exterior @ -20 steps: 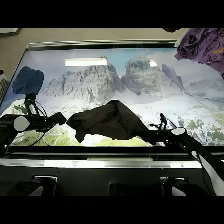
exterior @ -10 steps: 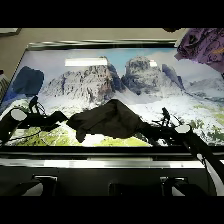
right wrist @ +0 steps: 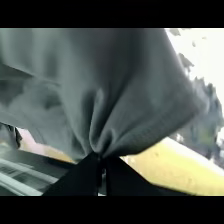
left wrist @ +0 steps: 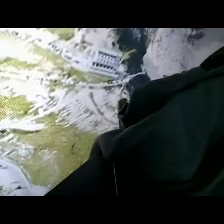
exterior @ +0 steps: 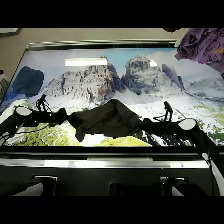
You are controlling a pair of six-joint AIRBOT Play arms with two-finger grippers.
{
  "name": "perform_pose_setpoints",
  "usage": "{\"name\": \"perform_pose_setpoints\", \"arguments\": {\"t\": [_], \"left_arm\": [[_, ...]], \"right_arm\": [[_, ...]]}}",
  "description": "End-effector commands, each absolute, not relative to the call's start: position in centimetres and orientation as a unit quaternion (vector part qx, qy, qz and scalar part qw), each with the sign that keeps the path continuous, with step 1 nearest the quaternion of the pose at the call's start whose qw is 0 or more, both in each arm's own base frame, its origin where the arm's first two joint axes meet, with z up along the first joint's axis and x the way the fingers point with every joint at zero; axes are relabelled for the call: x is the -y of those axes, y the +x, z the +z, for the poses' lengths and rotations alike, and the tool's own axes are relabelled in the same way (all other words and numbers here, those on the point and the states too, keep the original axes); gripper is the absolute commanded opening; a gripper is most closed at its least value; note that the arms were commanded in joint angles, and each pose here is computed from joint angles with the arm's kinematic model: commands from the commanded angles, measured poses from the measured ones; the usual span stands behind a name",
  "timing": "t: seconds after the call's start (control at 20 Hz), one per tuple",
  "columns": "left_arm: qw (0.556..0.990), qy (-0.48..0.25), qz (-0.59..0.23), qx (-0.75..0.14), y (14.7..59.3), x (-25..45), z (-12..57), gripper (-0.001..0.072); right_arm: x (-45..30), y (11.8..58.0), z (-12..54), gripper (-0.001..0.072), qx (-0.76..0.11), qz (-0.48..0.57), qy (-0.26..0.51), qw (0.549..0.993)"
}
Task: Fold the clothes and pants, and hang the long-sleeved shirts on hangers.
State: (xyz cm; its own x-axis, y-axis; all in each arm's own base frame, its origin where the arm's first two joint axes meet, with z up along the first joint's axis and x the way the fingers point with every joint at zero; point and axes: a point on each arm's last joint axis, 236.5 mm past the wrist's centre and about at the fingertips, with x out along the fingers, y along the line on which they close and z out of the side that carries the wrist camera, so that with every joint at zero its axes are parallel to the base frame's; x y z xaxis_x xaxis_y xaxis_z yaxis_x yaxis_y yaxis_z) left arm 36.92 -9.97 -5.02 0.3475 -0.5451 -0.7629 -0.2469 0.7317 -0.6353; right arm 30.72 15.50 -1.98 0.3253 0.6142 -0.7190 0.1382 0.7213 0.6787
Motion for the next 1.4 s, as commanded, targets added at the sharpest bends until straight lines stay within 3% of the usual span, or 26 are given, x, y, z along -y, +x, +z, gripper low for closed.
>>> {"name": "perform_pose_setpoints", "arguments": {"t": [0.0, 0.15, 0.3, 0.45, 0.6, 0.8, 0.95, 1.15, 1.35], "left_arm": [[0.793, -0.319, -0.113, -0.506, 40.2, 8.2, 1.3, 0.0011], [0.876, -0.213, -0.110, -0.418, 43.0, 5.2, 12.8, 0.0011], [0.940, -0.136, -0.058, -0.306, 42.5, 1.6, 25.6, 0.0011], [0.977, -0.086, -0.005, -0.196, 38.1, -1.0, 36.1, 0.0012], [0.989, -0.069, 0.017, -0.131, 31.9, -1.5, 41.5, 0.0013], [0.992, -0.076, 0.020, -0.101, 25.6, -0.9, 43.7, 0.0014], [0.988, -0.119, 0.023, -0.097, 24.1, -0.7, 43.9, 0.0013], [0.964, -0.157, 0.001, -0.215, 27.8, 0.8, 37.0, 0.0013], [0.900, -0.196, -0.002, -0.390, 33.7, 1.6, 23.4, 0.0014]], "right_arm": [[-12.3, 34.9, 3.8, 0.0034, -0.520, 0.140, 0.242, 0.807], [-10.4, 38.9, 15.1, 0.0034, -0.428, 0.145, 0.167, 0.876], [-9.3, 39.1, 27.2, 0.0035, -0.323, 0.152, 0.116, 0.927], [-8.2, 35.5, 37.6, 0.0035, -0.214, 0.147, 0.089, 0.962], [-6.9, 29.8, 44.3, 0.0035, -0.122, 0.133, 0.070, 0.981], [-5.8, 23.6, 47.6, 0.0035, -0.063, 0.119, 0.078, 0.988], [-5.8, 23.1, 47.9, 0.0035, -0.061, 0.117, 0.104, 0.986], [-4.6, 29.6, 43.9, 0.0035, -0.133, 0.075, 0.128, 0.980], [-5.3, 41.0, 32.2, 0.0035, -0.300, 0.048, 0.160, 0.939]]}}
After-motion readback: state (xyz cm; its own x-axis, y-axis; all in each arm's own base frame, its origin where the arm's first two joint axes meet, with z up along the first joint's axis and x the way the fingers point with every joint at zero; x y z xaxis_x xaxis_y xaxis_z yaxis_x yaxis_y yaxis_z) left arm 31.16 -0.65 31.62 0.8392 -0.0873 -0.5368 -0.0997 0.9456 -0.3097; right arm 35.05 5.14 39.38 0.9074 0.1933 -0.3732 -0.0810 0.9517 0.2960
